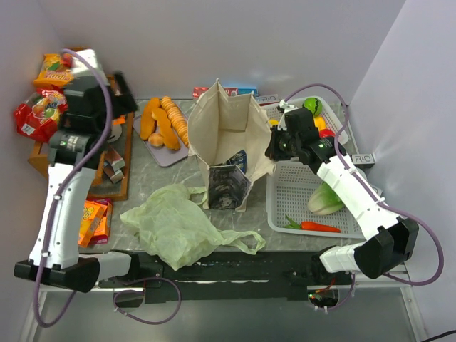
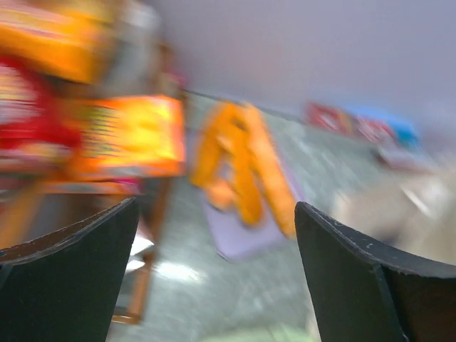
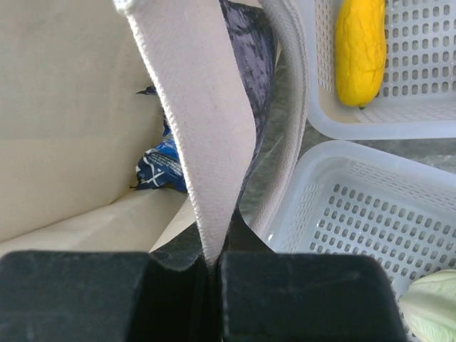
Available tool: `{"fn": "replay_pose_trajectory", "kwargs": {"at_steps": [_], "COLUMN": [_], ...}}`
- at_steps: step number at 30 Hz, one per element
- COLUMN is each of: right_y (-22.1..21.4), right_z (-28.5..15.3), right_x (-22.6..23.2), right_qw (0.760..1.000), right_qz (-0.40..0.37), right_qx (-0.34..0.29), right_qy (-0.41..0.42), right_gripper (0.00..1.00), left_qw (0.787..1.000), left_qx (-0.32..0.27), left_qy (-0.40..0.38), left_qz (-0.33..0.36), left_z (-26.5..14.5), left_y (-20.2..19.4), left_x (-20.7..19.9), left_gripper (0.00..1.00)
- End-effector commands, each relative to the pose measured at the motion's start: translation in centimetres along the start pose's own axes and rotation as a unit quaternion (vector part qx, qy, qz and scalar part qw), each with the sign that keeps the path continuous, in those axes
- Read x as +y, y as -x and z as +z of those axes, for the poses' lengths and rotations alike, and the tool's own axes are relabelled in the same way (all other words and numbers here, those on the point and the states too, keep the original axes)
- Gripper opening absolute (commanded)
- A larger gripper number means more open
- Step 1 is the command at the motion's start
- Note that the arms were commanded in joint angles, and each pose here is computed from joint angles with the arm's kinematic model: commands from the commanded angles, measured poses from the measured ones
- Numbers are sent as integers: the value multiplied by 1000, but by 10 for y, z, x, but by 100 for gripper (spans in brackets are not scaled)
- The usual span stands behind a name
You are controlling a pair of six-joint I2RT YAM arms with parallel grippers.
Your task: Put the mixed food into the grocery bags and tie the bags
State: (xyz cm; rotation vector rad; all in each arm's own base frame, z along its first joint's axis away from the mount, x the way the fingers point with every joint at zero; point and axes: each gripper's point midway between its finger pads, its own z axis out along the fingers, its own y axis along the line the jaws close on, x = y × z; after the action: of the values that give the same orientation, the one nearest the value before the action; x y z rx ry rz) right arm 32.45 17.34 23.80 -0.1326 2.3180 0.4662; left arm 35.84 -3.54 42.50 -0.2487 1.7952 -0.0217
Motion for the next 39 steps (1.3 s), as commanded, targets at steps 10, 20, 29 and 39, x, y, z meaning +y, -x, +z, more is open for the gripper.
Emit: {"fn": "replay_pose_trajectory", "kwargs": {"at_steps": [10, 20, 29, 39], "right_y": [23, 23, 23, 25], "right_z": [-25, -28, -32, -33], "right_x": [14, 16, 16, 16], "right_qw": [997, 997, 997, 997], "right_qz": [-15, -13, -15, -16], "right_qx": [-64, -66, -67, -70], "right_qy": [36, 42, 40, 40], "right_gripper": [0, 0, 0, 0], "left_qw": [903, 885, 887, 894], "left_qx": [29, -19, 23, 74], "left_qy": [407, 433, 425, 409], "left_qz": [132, 168, 180, 165], "left_z": [38, 28, 52, 75], "left_y": [-8, 7, -4, -35], "left_x": [174, 189, 211, 223], "left_gripper": [96, 96, 96, 85]}}
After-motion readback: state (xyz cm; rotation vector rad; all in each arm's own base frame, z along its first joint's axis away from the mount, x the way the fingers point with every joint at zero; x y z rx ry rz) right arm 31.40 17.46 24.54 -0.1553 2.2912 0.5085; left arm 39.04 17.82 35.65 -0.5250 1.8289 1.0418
